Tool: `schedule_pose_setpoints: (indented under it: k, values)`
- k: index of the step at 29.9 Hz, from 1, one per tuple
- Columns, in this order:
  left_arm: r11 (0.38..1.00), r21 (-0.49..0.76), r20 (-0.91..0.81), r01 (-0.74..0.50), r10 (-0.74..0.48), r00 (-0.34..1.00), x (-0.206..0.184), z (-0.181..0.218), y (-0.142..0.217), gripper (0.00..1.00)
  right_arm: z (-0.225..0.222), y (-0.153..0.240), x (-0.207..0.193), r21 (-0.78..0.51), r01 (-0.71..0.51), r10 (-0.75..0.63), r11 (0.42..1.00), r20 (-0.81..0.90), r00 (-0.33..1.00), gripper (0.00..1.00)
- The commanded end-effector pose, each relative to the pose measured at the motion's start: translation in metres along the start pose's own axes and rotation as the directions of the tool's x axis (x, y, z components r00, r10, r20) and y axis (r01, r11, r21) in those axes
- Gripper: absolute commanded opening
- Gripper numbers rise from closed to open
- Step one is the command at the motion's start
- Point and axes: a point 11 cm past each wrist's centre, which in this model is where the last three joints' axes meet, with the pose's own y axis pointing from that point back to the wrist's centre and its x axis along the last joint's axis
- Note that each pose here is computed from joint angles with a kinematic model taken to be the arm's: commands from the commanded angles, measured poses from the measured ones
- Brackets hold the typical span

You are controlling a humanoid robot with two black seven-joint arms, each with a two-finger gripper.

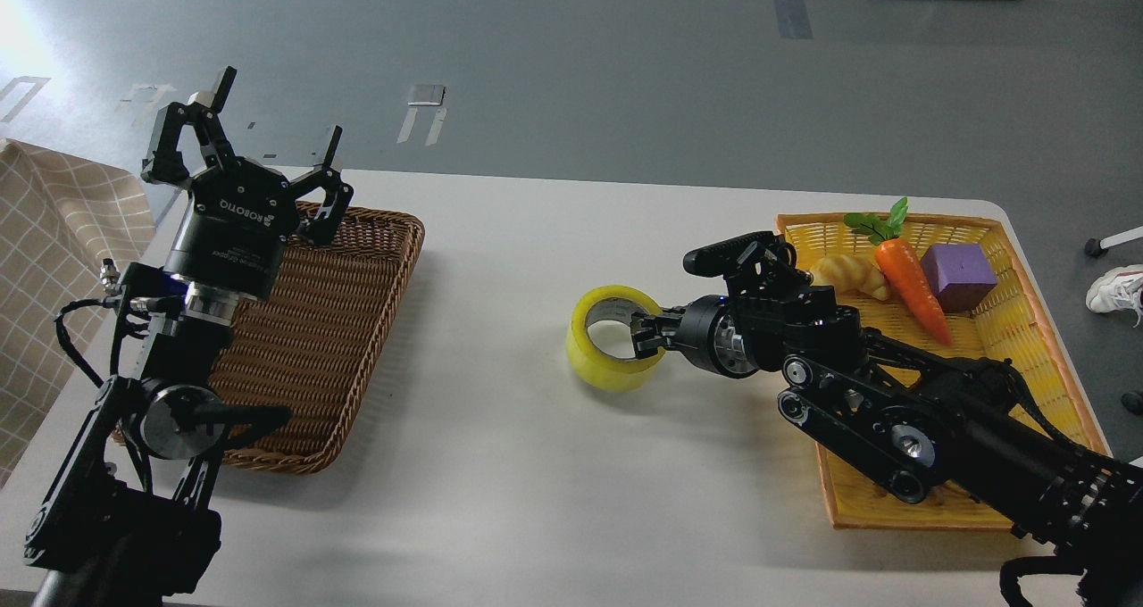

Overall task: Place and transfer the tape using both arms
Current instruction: 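Carry the tape roll toward the table center and lower it, then release the tape roll and raise the right gripper away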

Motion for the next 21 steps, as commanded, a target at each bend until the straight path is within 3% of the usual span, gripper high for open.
schedule_pose_setpoints:
  k: [1,4,9,11,14,21]
  values:
    - [1.0,0.0,-0.001,-0.001,0.001,1.0,0.0,0.0,0.0,0.98,-0.003,-0.001,0.002,0.011,-0.005,0.005,1.0,0.007,1.0,0.47]
    - [1.0,-0.001,-0.001,-0.003,0.003,1.0,0.0,0.0,0.001,0.98,-0.007,-0.004,-0.003,0.014,0.008,-0.008,1.0,0.008,1.0,0.56]
    - [1.0,-0.006,0.003,-0.016,0.016,1.0,0.004,0.002,0.004,0.98,-0.014,-0.009,-0.007,0.027,0.018,-0.019,0.999,0.027,0.999,0.59]
    - [1.0,-0.009,0.003,-0.018,0.018,1.0,0.005,0.003,0.004,0.98,-0.017,-0.009,0.007,0.033,-0.045,0.043,0.998,0.054,0.998,0.83]
    - [1.0,-0.009,0.003,-0.018,0.018,1.0,0.005,0.003,0.004,0.98,-0.014,-0.005,0.027,0.025,-0.151,0.148,0.988,0.098,0.984,0.95]
    - [1.0,-0.012,0.0,-0.022,0.022,1.0,0.005,0.003,0.004,0.98,0.008,0.022,0.09,-0.009,-0.308,0.305,0.951,0.169,0.937,1.0]
